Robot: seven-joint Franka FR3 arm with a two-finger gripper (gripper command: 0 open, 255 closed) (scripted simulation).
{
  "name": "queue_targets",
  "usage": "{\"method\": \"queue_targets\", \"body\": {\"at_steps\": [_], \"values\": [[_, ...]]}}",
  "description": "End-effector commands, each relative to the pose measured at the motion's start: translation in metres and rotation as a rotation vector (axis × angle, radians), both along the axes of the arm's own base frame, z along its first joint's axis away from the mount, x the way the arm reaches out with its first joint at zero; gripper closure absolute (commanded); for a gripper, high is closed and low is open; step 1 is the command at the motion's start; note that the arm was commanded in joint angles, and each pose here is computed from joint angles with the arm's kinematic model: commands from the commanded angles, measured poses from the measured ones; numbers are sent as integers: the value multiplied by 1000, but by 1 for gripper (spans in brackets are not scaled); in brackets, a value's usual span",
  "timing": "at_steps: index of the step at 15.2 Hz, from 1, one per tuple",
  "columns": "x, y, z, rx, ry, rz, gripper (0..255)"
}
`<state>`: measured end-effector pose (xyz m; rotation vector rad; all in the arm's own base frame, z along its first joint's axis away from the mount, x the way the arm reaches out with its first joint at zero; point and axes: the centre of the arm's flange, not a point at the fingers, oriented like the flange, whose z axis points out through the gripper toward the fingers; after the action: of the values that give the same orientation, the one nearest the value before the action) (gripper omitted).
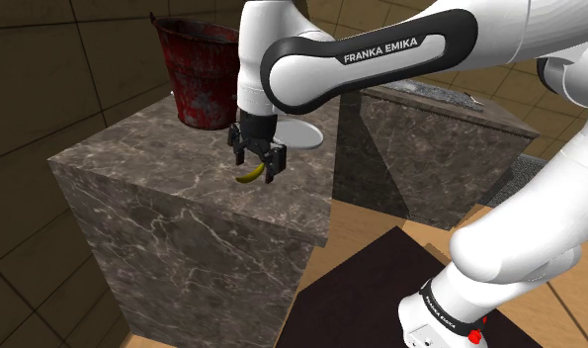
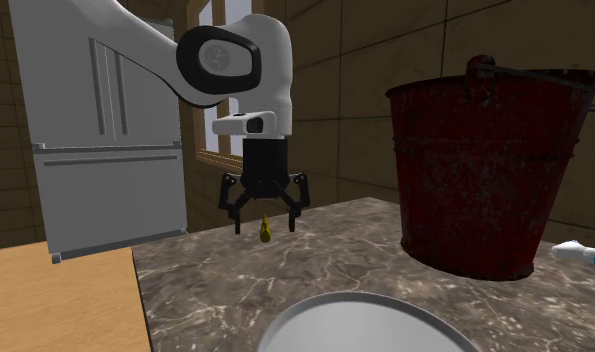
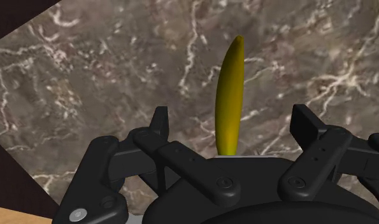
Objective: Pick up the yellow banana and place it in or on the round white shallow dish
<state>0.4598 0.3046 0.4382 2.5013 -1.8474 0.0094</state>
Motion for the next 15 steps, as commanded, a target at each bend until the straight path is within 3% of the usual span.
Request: {"method": "queue_targets", "body": {"at_steps": [1, 2, 11, 15], "values": [[0, 0, 0, 0, 0, 0, 0], [0, 0, 0, 0, 0, 0, 255], [0, 0, 0, 0, 0, 0, 255], [0, 0, 21, 0, 0, 0, 255]]}}
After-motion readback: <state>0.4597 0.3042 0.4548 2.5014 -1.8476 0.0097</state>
